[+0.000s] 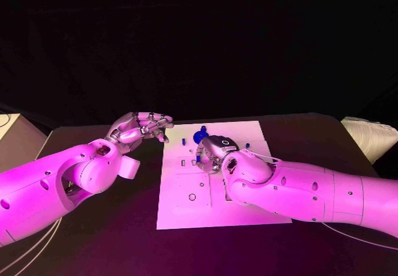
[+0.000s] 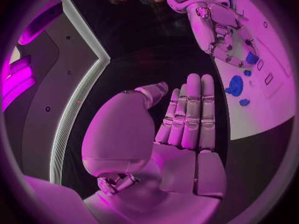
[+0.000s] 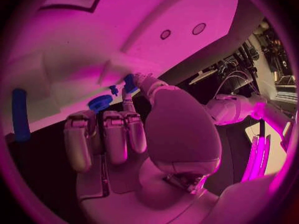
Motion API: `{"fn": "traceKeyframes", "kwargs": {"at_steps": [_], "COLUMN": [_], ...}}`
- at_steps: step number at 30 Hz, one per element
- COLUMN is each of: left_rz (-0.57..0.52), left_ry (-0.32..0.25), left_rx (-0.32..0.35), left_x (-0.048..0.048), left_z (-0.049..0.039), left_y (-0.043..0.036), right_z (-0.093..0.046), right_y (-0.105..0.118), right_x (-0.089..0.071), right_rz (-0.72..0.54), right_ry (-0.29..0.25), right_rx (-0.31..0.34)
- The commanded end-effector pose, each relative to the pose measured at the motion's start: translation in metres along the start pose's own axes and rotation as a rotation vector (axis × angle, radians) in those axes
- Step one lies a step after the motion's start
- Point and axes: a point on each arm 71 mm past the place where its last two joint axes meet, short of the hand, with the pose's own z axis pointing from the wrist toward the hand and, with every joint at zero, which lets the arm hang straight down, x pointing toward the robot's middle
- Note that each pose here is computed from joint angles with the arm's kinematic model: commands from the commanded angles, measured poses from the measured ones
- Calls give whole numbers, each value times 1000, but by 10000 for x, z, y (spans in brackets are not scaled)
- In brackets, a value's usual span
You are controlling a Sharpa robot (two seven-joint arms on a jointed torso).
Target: Assemble the parts on the task board
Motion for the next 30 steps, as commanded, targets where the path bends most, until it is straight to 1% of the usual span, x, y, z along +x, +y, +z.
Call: {"fn": "traceKeyframes", "kwargs": {"at_steps": [1, 18, 26, 30], "left_rz": [-2, -2, -1, 1], "left_ry": [22, 23, 22, 23], "left_rx": [5, 3, 2, 1], "left_x": [23, 19, 18, 18], "left_z": [4, 3, 3, 3], "left_y": [-7, -5, -3, -2], "right_z": [-14, -22, -23, -27], "right_y": [8, -1, -2, -2], "right_x": [32, 32, 27, 18], "right_rz": [-15, -14, -9, -2], "right_ry": [12, 10, 3, -8], "right_rx": [-13, -19, -25, -25]}}
